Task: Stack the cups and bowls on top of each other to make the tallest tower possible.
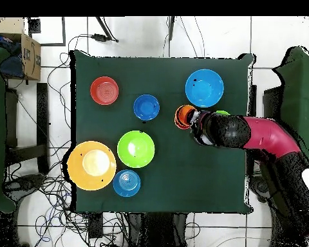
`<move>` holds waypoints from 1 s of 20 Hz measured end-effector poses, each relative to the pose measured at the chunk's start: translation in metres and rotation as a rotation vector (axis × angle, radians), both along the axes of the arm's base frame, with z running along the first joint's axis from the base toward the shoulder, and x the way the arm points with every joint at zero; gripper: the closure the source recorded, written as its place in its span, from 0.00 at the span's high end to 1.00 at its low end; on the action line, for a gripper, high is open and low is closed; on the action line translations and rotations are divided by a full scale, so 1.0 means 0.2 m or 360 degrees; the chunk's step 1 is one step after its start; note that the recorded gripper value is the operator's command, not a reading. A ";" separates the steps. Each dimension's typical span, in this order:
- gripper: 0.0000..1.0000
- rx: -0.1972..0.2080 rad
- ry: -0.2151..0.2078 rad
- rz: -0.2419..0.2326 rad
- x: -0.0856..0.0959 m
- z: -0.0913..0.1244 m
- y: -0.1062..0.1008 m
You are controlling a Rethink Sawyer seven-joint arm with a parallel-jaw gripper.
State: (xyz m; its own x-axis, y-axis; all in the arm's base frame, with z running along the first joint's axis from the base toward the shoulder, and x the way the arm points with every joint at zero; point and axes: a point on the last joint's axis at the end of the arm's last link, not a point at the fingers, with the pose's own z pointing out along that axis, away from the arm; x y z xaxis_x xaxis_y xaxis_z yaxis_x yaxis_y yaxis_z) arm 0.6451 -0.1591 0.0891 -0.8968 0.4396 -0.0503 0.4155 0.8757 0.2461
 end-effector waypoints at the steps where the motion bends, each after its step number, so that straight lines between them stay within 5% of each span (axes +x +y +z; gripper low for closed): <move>1: 0.00 0.0002 0.0000 0.0000 0.00 0.00 0.00; 20: 0.00 -0.0007 0.0048 -0.0006 -0.09 -0.04 -0.08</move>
